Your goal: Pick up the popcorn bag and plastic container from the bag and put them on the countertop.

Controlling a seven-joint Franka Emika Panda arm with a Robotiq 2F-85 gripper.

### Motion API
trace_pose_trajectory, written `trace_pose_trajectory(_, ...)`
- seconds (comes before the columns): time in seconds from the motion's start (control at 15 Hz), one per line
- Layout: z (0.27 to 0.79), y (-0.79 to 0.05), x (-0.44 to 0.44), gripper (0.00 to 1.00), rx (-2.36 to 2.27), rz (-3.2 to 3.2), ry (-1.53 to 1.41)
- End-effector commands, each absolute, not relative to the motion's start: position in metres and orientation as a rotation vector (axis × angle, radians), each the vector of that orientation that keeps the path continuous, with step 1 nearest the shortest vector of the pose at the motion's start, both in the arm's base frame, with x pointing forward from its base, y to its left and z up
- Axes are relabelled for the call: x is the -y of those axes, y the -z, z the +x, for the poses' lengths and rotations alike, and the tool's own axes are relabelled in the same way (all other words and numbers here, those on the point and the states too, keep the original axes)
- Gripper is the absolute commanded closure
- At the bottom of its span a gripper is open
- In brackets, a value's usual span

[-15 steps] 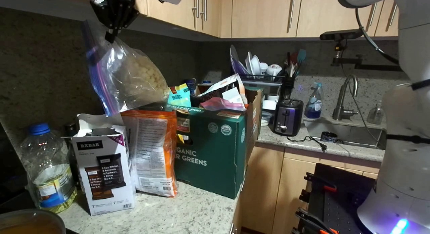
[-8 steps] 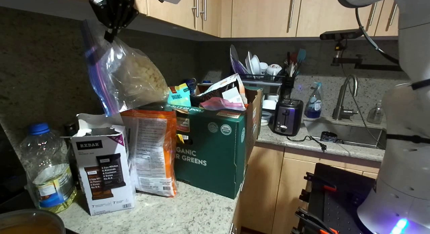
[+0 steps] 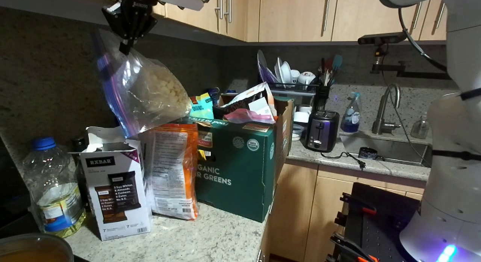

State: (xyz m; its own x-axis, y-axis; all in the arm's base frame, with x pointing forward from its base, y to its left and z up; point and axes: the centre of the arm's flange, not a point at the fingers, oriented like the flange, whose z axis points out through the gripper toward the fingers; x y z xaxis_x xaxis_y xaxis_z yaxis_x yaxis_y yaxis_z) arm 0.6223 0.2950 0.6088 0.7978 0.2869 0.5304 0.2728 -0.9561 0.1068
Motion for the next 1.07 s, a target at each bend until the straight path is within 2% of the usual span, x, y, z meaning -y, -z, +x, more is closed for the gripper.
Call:
trace_pose_trajectory(0.0, 0.616, -0.580, -0.282, 1.00, -0.402, 2.988, -0.821)
trace_pose_trajectory(0.33, 0.615, -0.553, -0.284, 1.00, -0.427, 3.027, -0.839)
trace_pose_trajectory(1.0, 0.632, -0.478, -0.293, 1.00, -0.473, 3.046, -1.075)
